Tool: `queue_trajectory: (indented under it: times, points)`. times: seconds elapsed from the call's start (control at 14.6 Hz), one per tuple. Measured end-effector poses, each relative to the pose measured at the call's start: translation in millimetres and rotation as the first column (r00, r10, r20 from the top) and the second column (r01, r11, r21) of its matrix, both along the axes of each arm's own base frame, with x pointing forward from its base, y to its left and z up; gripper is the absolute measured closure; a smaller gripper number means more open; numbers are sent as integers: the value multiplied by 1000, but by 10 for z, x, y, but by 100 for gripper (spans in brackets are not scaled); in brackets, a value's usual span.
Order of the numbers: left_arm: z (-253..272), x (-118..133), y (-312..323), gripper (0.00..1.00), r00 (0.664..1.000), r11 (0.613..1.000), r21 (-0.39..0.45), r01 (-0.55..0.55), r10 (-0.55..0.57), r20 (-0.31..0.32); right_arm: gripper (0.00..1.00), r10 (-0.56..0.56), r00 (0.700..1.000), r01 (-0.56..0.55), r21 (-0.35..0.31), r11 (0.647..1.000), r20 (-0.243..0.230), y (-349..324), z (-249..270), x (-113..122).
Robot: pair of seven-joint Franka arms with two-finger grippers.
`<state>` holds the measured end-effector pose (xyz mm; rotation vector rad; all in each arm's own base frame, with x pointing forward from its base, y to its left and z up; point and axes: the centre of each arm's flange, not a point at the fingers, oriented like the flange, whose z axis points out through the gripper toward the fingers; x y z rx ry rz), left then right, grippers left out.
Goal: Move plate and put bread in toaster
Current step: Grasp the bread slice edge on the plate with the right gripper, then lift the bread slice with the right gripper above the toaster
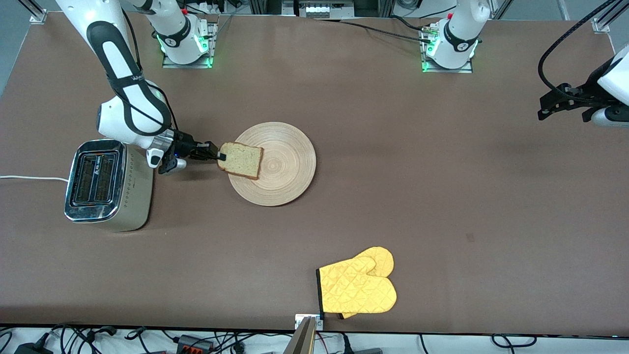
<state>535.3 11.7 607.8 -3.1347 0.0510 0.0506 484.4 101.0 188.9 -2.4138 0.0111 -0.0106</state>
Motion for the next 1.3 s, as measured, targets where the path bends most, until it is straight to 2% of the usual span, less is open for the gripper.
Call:
queue_trajectory:
  times: [0.21,0.41,0.55,0.62,0.82,1.03,1.16,1.3]
  points:
    - [-1,0,2,0,1000,1000,0,0,0,0,89,3,1000,-3,3,1000,20,10,61,59]
    - [-2,1,2,0,1000,1000,0,-1,1,0,92,8,998,-8,2,1000,63,18,239,193]
    - [-2,1,3,0,1000,1000,0,-1,1,0,92,34,996,-31,-34,999,77,17,410,327]
    - [-2,1,3,0,1000,1000,0,-1,1,0,92,39,997,-35,-55,998,70,32,517,411]
    - [-2,1,8,0,1000,1000,0,-2,2,0,92,97,995,-96,-99,990,10,32,893,638]
    - [-5,0,50,0,1000,1000,0,-10,10,-1,92,170,978,-187,-146,972,-117,-455,1576,879]
    - [-7,1,61,0,1000,1000,0,-12,12,-2,92,178,965,-217,-208,954,-191,-838,2248,1013]
    - [-11,2,63,0,1000,1000,0,-12,12,-3,92,181,946,-262,-303,916,-269,-1093,2895,1040]
